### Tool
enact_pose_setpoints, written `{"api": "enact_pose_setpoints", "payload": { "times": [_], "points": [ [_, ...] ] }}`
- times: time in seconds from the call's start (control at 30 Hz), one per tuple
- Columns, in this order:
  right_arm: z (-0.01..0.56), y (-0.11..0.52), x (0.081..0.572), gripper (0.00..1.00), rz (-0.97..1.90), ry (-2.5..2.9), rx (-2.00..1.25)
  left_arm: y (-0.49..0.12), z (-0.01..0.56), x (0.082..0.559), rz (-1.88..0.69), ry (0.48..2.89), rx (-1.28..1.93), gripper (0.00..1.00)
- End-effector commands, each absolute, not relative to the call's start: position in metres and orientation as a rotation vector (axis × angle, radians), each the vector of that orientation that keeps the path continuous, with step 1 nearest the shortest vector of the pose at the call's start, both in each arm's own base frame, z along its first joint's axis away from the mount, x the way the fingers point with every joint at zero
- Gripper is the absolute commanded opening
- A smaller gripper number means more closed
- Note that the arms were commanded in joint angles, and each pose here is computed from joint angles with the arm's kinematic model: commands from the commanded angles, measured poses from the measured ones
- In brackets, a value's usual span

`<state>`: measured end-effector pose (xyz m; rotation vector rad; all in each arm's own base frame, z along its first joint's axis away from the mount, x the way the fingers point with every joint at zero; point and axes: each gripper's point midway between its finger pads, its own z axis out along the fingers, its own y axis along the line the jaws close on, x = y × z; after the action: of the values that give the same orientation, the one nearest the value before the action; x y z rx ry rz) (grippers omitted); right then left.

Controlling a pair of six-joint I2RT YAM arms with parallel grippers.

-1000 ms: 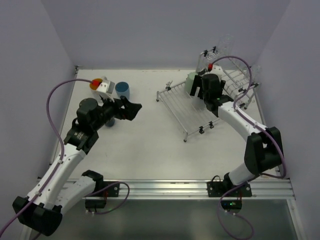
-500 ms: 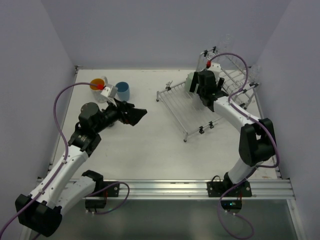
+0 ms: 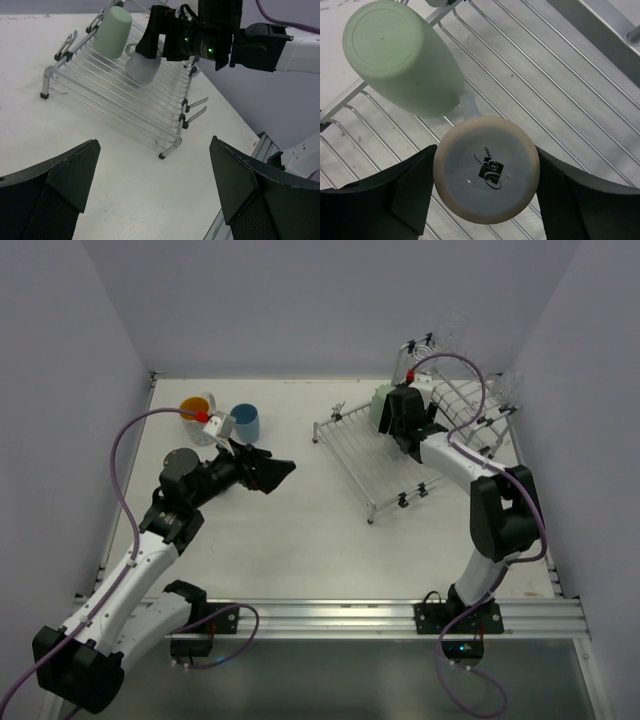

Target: Unload the cups from the dish rack

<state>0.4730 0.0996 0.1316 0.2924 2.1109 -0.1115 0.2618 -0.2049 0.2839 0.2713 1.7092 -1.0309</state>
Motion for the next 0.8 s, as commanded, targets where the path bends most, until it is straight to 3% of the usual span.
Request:
{"api": "enact_pose_setpoints", "payload": {
  "times": [0.0, 0.07, 0.17, 0.3, 0.6, 0.77],
  "points": [
    [0.159, 0.104, 0.484, 0.74, -0.070, 2.031, 0.323, -0.209, 0.295, 0.258, -1.069, 1.652, 0.288, 1.00],
    [0.162, 0.104, 0.484, 0.55, -0.067, 2.007, 0.327, -0.211, 0.292, 0.258, -1.084, 1.655, 0.283, 1.00],
    [0.171, 0.102, 0.474, 0.39, -0.053, 1.977, 0.322, -0.213, 0.296, 0.260, -1.109, 1.628, 0.270, 1.00],
    [0.196, 0.105, 0.454, 0.30, -0.004, 1.902, 0.304, -0.223, 0.298, 0.261, -1.206, 1.597, 0.255, 1.00],
    [0.300, 0.155, 0.389, 0.27, 0.586, 1.676, 0.234, -0.252, 0.322, 0.265, -1.439, 1.488, 0.239, 1.00],
    [0.349, 0.195, 0.348, 0.28, 0.987, 1.554, 0.154, -0.283, 0.326, 0.257, -1.570, 1.471, 0.287, 0.89]
  ]
}}
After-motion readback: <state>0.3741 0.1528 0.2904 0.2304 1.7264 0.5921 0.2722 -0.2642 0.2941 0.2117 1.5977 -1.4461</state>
